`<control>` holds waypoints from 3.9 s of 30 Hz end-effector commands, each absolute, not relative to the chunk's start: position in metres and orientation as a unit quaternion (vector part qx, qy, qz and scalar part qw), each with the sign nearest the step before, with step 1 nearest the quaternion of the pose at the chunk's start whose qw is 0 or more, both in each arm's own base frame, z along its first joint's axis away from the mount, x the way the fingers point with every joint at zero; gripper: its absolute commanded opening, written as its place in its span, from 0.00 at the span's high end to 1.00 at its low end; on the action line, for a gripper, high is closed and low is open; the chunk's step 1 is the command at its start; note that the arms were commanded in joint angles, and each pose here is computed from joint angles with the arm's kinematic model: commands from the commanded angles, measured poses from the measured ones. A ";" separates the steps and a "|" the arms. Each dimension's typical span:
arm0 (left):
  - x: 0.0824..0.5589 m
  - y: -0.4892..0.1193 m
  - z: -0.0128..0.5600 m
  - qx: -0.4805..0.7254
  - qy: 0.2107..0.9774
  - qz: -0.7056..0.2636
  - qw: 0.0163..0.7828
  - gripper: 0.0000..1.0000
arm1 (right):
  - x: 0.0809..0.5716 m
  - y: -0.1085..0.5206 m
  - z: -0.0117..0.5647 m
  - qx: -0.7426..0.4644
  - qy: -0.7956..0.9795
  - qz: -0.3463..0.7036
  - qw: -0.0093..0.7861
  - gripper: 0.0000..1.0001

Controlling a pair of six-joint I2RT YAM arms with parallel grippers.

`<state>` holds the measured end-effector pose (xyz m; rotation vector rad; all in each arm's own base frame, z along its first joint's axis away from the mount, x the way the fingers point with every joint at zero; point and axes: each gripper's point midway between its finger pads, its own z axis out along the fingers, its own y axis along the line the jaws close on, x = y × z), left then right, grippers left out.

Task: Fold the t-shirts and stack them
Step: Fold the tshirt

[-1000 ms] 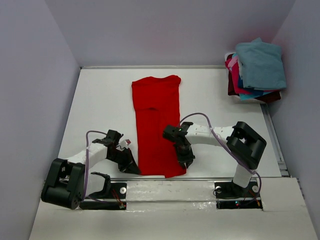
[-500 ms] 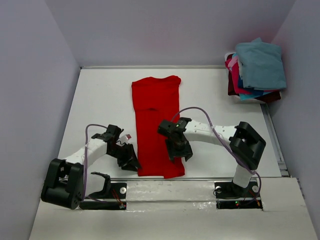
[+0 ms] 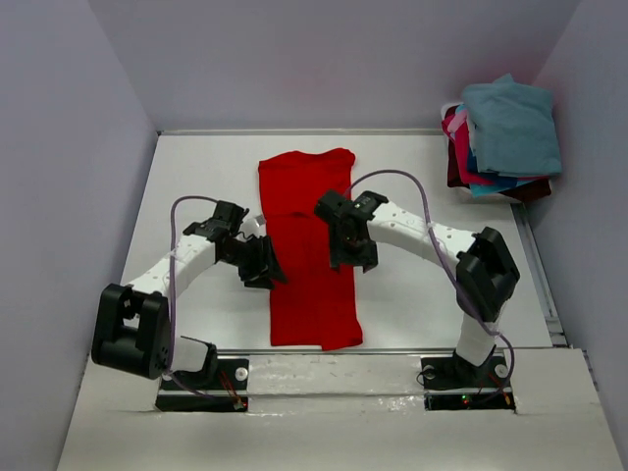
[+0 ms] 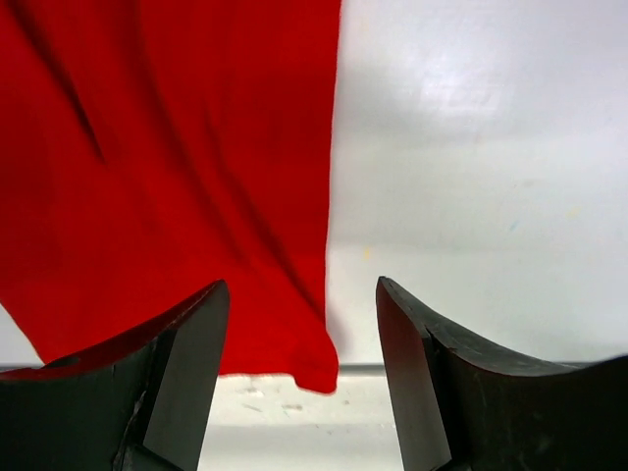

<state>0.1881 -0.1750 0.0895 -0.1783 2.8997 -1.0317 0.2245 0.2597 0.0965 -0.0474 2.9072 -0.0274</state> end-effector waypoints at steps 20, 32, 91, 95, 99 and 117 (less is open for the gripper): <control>0.288 -0.263 0.100 0.015 0.929 -0.364 0.063 0.52 | 0.451 0.234 0.112 0.102 0.969 0.075 0.211 0.38; 0.342 -0.282 0.096 0.018 0.933 -0.352 0.075 0.53 | 0.518 0.225 0.131 0.101 0.954 0.146 0.242 0.39; 0.089 -0.158 0.038 -0.105 0.947 -0.297 -0.069 0.34 | 0.118 0.242 0.056 0.005 0.961 0.263 -0.085 0.35; 0.077 -0.161 0.035 -0.107 0.939 -0.314 -0.091 0.35 | 0.115 0.245 0.052 0.006 0.957 0.271 -0.100 0.35; 0.074 -0.162 0.033 -0.115 0.937 -0.316 -0.097 0.35 | 0.111 0.249 0.051 0.004 0.955 0.277 -0.108 0.35; 0.078 -0.166 0.030 -0.122 0.932 -0.326 -0.096 0.36 | 0.088 0.269 0.034 0.004 0.942 0.295 -0.158 0.36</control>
